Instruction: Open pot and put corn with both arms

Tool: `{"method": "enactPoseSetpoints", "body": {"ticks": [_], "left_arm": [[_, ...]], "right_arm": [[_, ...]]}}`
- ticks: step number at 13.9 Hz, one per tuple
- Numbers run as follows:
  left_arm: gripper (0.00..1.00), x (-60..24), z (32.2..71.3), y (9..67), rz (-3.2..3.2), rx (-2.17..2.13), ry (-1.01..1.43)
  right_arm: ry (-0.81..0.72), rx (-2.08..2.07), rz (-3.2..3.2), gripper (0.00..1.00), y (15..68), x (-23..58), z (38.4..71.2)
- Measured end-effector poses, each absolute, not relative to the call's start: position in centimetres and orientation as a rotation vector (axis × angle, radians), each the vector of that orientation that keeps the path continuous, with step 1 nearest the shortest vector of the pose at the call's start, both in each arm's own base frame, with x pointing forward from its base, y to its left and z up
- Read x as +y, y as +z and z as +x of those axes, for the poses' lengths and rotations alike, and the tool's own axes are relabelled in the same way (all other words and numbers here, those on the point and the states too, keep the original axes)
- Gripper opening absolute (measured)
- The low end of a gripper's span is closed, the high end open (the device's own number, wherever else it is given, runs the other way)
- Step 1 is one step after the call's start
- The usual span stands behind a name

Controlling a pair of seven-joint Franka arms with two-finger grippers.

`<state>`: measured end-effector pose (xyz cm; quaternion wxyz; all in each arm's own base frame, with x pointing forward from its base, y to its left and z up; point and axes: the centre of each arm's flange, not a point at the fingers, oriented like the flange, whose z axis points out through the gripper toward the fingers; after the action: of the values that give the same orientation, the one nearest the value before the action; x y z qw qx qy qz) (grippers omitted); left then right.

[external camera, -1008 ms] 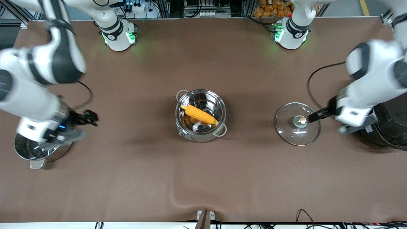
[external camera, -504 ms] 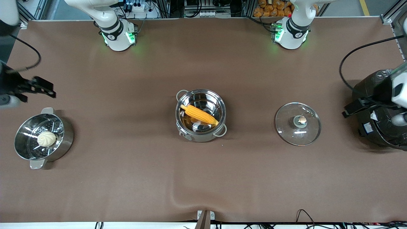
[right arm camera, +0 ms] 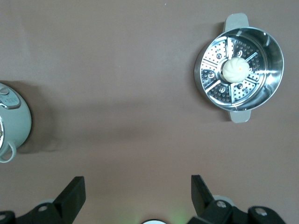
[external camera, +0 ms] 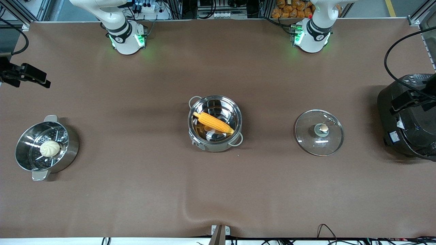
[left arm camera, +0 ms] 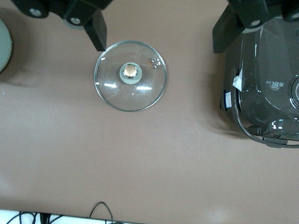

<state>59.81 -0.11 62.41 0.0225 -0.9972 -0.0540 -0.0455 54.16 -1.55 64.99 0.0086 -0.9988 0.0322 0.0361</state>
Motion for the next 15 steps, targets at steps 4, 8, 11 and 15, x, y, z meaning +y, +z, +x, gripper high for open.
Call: {"method": "enactPoseSetpoints", "body": {"ticks": [4,8,11,15], "left_arm": [[1.00,0.7,58.5,61.7,-3.077,-0.192,0.020],[1.00,0.8,57.2,63.3,-3.077,-0.202,0.023],[1.00,0.2,56.2,64.9,-3.081,-0.187,-0.017],[1.00,-0.5,55.2,64.6,-3.091,-0.168,0.007]], "right_arm": [[0.073,0.106,-3.119,1.00,66.5,-1.5,53.2],[0.073,0.109,-3.119,1.00,66.5,-1.7,53.2],[0.073,0.108,-3.119,1.00,66.5,-1.7,53.2],[0.073,0.109,-3.119,1.00,66.5,-1.7,53.2]]}}
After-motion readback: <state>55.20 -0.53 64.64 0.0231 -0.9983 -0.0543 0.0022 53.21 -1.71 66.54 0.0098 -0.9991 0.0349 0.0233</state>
